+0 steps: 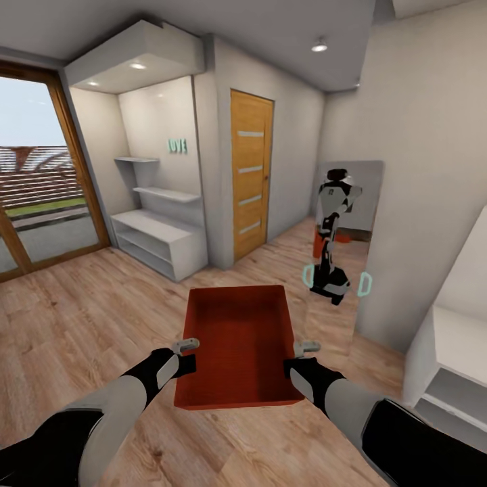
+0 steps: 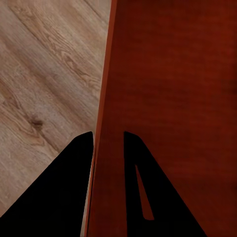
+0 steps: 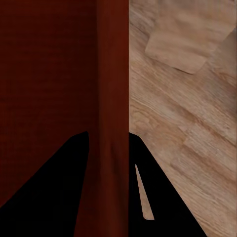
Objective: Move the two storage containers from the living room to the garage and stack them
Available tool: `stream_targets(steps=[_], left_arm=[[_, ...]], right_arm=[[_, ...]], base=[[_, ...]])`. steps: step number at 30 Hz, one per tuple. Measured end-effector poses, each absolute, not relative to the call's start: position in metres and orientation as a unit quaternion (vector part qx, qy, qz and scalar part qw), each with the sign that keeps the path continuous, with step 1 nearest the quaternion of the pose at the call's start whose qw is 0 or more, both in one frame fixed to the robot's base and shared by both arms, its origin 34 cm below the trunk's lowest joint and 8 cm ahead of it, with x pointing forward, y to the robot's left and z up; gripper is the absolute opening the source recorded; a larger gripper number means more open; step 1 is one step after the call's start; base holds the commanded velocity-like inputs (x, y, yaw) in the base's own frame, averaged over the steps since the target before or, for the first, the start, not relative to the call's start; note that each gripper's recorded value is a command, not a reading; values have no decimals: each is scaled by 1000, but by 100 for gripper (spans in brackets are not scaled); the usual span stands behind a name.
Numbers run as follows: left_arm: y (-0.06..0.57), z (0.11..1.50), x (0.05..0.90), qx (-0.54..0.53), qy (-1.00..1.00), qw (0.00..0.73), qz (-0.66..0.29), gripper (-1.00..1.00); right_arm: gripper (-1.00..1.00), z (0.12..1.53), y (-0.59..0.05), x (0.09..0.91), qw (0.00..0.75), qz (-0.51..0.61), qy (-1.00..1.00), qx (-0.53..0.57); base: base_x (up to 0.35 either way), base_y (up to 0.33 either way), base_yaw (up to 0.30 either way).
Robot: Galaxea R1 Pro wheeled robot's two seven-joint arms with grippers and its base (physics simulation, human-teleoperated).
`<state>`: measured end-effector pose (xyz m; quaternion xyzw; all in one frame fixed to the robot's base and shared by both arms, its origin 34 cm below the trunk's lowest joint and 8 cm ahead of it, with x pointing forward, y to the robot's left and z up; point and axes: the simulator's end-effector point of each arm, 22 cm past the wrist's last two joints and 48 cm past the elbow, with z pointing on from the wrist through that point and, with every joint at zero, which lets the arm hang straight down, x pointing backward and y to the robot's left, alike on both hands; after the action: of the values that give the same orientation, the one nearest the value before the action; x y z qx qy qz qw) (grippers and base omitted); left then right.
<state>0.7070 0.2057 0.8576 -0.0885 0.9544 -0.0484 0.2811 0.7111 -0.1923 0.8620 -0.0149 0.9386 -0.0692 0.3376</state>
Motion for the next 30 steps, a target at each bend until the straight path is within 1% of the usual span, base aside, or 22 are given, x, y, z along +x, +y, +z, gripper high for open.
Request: stream_targets(steps=[23, 30], left_arm=[[206, 858, 707, -89, 954, 281, -48, -100], [206, 858, 707, -88, 954, 281, -48, -100]], right_arm=[[-100, 862, -192, 711, 337, -69, 939, -15], [-100, 862, -192, 711, 338, -69, 939, -15]], base=[[323, 0, 2], [323, 0, 220]])
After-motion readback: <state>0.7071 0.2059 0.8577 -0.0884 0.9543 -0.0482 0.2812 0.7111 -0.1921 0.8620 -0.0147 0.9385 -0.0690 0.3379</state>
